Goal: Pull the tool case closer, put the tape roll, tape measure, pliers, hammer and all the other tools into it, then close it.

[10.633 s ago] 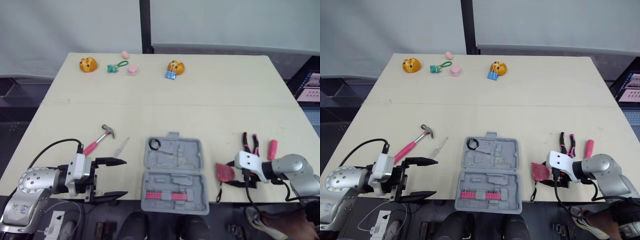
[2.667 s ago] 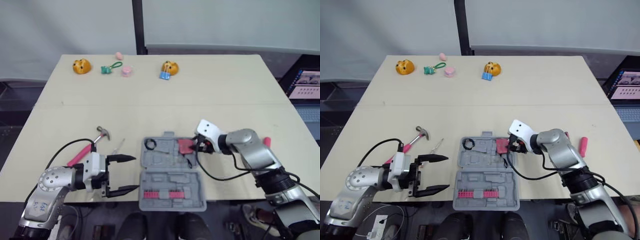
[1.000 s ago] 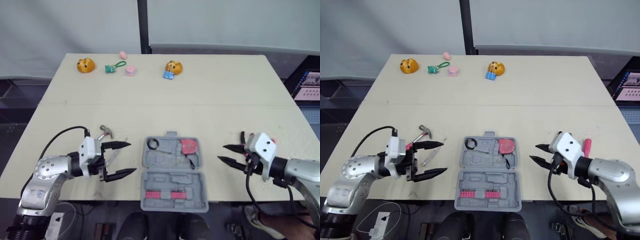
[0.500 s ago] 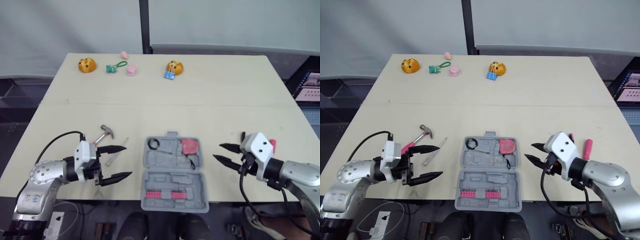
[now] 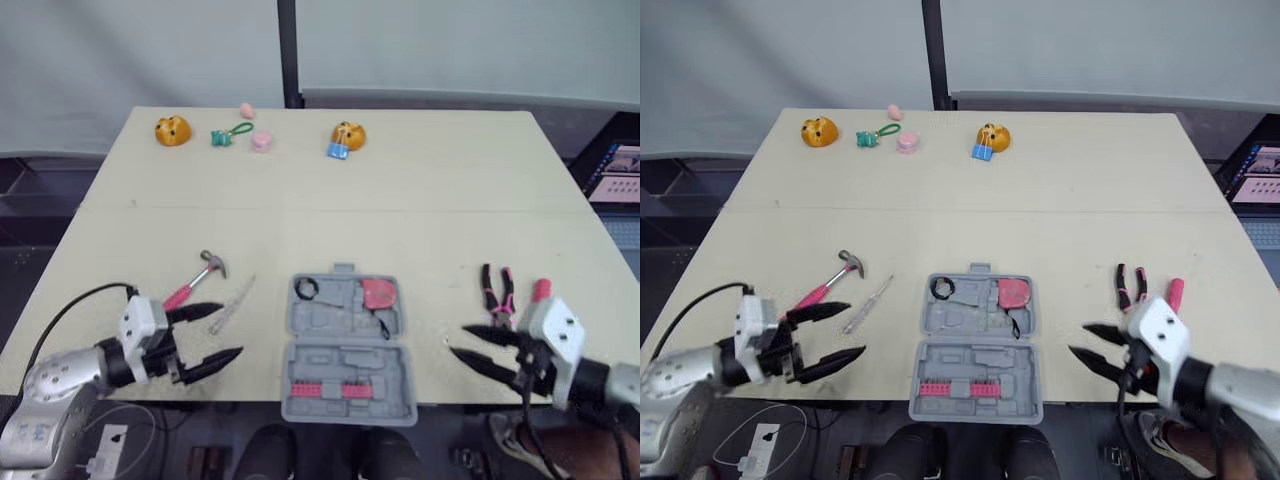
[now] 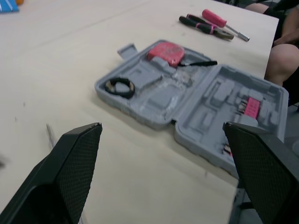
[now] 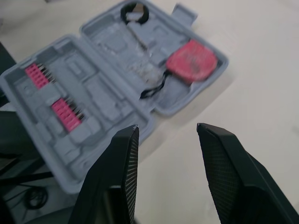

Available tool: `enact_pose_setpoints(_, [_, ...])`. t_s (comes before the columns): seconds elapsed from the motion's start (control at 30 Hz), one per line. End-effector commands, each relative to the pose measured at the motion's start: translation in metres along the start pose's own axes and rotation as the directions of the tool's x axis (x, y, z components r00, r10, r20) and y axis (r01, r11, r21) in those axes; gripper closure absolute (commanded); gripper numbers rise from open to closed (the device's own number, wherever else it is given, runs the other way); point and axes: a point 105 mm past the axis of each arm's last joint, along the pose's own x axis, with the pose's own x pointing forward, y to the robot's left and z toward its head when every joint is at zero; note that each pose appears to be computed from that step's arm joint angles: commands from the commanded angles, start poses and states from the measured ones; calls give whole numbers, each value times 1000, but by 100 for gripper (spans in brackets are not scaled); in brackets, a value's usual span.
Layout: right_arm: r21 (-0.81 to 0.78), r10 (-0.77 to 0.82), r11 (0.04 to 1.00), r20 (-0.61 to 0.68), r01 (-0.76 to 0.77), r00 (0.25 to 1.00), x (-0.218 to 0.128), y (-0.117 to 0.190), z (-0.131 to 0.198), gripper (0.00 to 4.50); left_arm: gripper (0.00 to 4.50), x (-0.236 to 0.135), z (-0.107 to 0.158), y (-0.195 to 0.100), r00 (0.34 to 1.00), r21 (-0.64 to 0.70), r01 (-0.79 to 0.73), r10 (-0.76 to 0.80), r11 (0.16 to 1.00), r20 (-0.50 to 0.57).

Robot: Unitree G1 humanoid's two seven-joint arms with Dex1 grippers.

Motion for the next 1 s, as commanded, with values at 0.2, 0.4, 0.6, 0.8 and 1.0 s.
enact_pose_setpoints(0.2, [53,-31,998,-28,32,999,-6,20,-23,238,0,-15,-19,-9,998,-25,-42,41,999,-42])
enact_pose_setpoints(0.4, [66,-56,996,-30,58,998,-5,20,-30,238,0,-6,-8,-11,1000,8,-19,19,1000,-20])
enact_pose_setpoints(0.6, [138,-129,981,-49,134,990,-10,10,-38,190,0,10,19,-16,992,72,119,-121,990,32])
enact_pose_setpoints(0.8, [177,-284,942,-36,286,958,-19,-5,-39,6,0,28,50,-29,947,178,301,-316,937,62])
enact_pose_setpoints(1.0, [229,-512,826,-75,515,856,-33,-24,-44,6,0,37,56,-32,905,255,403,-424,879,31])
